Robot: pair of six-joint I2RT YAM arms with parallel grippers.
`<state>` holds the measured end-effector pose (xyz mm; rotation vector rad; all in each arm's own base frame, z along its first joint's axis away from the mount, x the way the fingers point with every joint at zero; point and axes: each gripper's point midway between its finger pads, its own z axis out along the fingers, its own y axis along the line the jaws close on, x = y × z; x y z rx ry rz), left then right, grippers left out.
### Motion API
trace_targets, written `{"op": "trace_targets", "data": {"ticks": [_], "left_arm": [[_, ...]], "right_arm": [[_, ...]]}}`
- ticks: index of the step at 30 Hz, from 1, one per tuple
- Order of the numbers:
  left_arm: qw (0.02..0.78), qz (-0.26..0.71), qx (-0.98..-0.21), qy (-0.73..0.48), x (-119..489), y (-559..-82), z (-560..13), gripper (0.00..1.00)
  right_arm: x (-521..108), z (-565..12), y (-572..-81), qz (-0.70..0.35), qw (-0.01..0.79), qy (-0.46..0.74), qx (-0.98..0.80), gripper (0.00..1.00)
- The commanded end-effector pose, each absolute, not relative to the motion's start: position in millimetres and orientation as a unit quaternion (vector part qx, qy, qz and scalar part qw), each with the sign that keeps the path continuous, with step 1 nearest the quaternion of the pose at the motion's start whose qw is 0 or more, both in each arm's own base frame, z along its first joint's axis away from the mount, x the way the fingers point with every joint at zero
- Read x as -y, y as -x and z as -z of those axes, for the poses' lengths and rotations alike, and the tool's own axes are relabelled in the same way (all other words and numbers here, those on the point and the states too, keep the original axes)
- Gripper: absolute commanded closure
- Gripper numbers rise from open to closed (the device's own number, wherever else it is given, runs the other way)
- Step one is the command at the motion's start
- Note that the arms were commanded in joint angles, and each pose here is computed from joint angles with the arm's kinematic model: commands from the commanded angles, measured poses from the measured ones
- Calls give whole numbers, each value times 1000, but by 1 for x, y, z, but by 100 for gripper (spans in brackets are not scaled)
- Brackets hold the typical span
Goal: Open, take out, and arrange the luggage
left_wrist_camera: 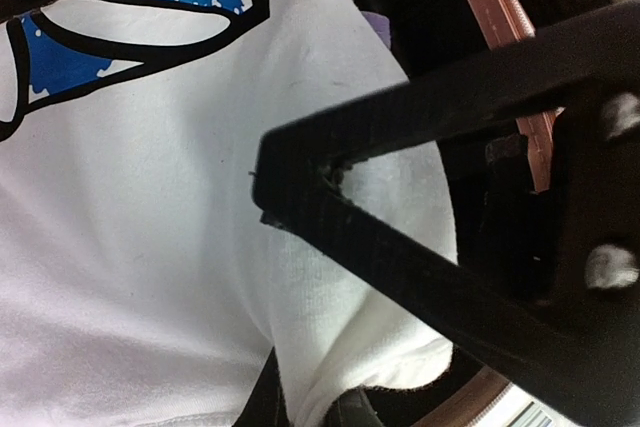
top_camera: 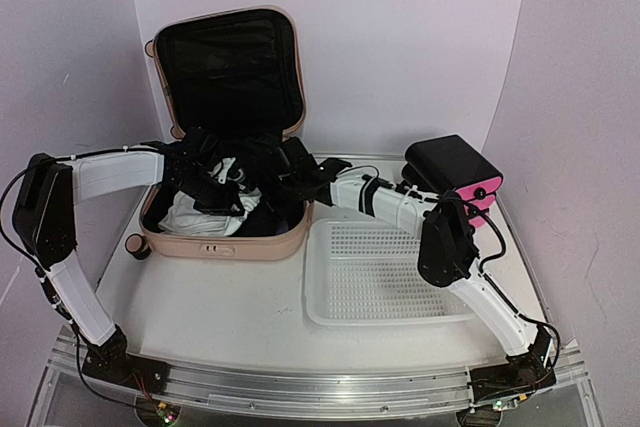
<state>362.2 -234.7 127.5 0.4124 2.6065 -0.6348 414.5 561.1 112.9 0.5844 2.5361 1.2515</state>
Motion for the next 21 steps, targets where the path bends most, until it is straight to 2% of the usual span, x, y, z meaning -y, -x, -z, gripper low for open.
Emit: {"op": "trace_targets", "data": {"ticks": [1,6,11,15,18,21], "left_arm": [[246,267,-917,-165,246,-361,-161,100],[245,269,-917,-165,246,-359,-161,100],[243,273,-916,-165,247,-359,-161,100],[236,277,-917,-165,249,-357,-157,100],[233,277,-918,-164,248,-355,-155,100],[234,279,-917,-165,247,-352,-157,99]], "right_arm": [[-586,-143,-417,-493,120,-211,-836,35],[-592,-133,-418,-500,115,-225,-828,40],[-593,-122,-418,-494,117,-230,-830,36],[-595,-118,-419,-494,119,-234,-829,39],[-596,-117,-421,-498,122,-237,-825,49],[-597,-122,-425,-504,132,-237,-820,71]]}}
